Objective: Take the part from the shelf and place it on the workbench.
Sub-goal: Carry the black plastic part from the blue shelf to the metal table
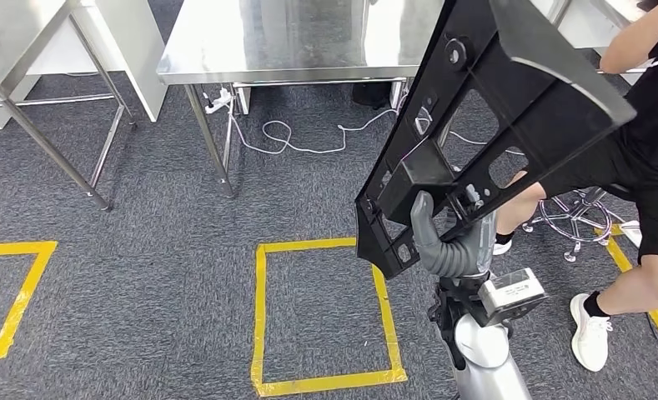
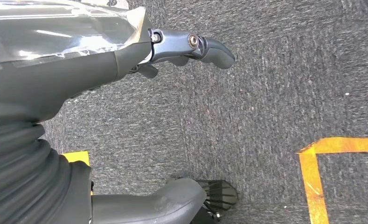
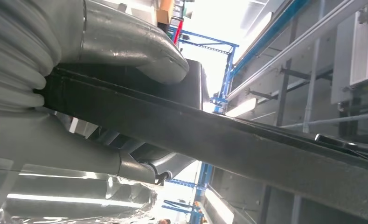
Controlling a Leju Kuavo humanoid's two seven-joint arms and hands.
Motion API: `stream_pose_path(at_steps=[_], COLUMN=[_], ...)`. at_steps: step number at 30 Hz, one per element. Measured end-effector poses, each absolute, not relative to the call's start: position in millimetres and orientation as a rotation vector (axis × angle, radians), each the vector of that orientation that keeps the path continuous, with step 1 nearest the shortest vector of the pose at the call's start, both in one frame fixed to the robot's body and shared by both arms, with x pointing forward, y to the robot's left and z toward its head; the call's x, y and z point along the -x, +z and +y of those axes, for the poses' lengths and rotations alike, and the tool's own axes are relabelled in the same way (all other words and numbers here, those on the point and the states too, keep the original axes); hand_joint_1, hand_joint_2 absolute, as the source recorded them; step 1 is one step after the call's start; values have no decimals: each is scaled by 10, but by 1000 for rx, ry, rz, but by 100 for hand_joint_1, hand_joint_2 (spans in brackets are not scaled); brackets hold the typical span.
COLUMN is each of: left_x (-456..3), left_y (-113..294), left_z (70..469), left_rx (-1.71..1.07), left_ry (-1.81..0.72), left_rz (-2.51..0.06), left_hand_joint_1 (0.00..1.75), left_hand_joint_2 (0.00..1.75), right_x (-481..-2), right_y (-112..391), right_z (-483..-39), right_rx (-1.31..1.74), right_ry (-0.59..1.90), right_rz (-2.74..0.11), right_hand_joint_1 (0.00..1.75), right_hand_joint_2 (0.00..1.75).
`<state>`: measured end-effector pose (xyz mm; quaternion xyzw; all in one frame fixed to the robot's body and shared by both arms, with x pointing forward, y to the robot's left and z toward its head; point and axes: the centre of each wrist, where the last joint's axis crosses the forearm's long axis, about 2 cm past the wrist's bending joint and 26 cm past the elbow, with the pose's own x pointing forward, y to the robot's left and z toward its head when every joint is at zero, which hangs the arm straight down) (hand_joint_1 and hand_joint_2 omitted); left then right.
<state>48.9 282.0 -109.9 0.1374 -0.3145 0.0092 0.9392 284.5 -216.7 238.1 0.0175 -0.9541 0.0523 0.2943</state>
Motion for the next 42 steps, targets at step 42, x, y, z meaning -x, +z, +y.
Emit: stream_pose_path(at_steps=[42], left_x=[-484], left_y=[-1098], left_z=[2779], left_rx=[-281], left_ry=[43], left_rz=[-635], left_hand_joint_1=[0], left_hand_joint_2=[175], right_x=[-2858], right_y=[2420], right_z=[-2157], right_rx=[-36], right_ry=[114], right_rz=[-2540], right_hand_joint_1=[175], right_hand_joint_2=[175])
